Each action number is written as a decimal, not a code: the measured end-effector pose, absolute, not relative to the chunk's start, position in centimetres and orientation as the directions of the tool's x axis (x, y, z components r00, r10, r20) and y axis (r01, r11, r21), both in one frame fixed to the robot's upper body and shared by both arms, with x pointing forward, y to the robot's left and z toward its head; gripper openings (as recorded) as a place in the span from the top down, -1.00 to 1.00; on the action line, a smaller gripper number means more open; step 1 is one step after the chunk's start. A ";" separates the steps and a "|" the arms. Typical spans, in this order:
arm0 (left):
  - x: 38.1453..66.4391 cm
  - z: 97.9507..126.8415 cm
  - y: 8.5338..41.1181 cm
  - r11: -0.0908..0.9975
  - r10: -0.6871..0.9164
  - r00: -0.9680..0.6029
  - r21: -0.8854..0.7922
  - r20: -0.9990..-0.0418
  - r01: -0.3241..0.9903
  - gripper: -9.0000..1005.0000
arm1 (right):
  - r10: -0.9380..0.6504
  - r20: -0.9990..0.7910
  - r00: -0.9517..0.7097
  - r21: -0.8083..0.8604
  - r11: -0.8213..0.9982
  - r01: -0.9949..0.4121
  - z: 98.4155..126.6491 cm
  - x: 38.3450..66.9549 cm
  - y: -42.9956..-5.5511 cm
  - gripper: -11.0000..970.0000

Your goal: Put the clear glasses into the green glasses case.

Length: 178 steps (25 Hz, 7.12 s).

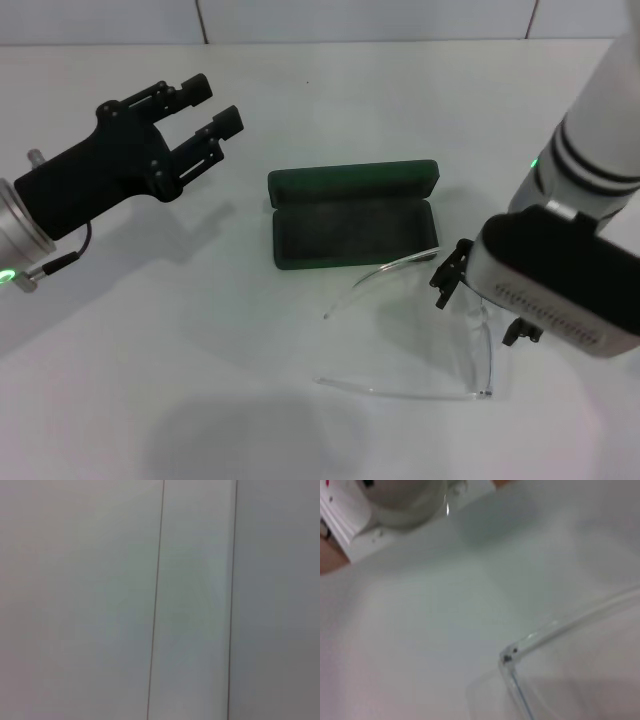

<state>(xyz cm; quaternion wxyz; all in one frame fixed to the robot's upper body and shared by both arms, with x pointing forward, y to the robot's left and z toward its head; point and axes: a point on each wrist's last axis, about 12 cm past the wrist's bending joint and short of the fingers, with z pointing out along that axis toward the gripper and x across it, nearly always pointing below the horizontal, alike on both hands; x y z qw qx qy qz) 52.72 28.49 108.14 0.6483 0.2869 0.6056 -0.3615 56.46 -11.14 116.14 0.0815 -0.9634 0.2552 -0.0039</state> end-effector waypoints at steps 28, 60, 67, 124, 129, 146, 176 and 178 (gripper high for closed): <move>51.6 107.4 28.9 0.588 -0.126 -0.001 -0.076 -0.992 0.806 -0.08 | -0.514 0.000 0.858 -0.130 -0.850 -0.510 115.4 55.9 -10.2 0.18; 52.1 111.1 25.6 0.271 -0.298 0.004 -0.080 -0.954 0.959 -0.40 | -0.320 -0.635 0.703 -0.766 0.143 -0.627 112.1 55.9 -20.4 0.74; 53.4 112.2 23.1 0.193 -0.276 0.050 -0.005 -0.960 0.981 -0.40 | -0.266 -0.753 0.602 -0.648 0.141 -0.748 111.5 55.7 -20.2 0.74; 57.6 112.5 19.5 0.104 -0.003 -0.397 -0.396 -0.918 0.913 -0.40 | -0.214 -0.750 0.626 -0.654 0.096 -0.751 111.6 54.8 -20.1 0.74; 57.5 112.4 19.3 0.092 0.022 -0.414 -0.410 -0.910 0.907 -0.40 | -0.206 -0.749 0.630 -0.655 0.089 -0.750 111.6 54.7 -20.1 0.74; 57.2 110.3 24.3 0.356 0.065 -0.026 -0.001 -0.998 0.934 -0.40 | 0.010 -0.791 0.611 -0.611 0.010 -0.791 113.1 52.4 -20.8 0.74; 55.4 110.1 20.7 0.454 -0.106 0.344 0.262 -0.933 0.852 -0.40 | -0.069 -0.985 0.160 -0.159 -0.012 -0.987 112.2 55.7 -17.6 0.74; 55.3 110.1 20.7 0.450 -0.108 0.339 0.259 -0.935 0.855 -0.40 | -0.066 -0.985 0.159 -0.159 0.000 -0.987 112.3 55.8 -17.8 0.74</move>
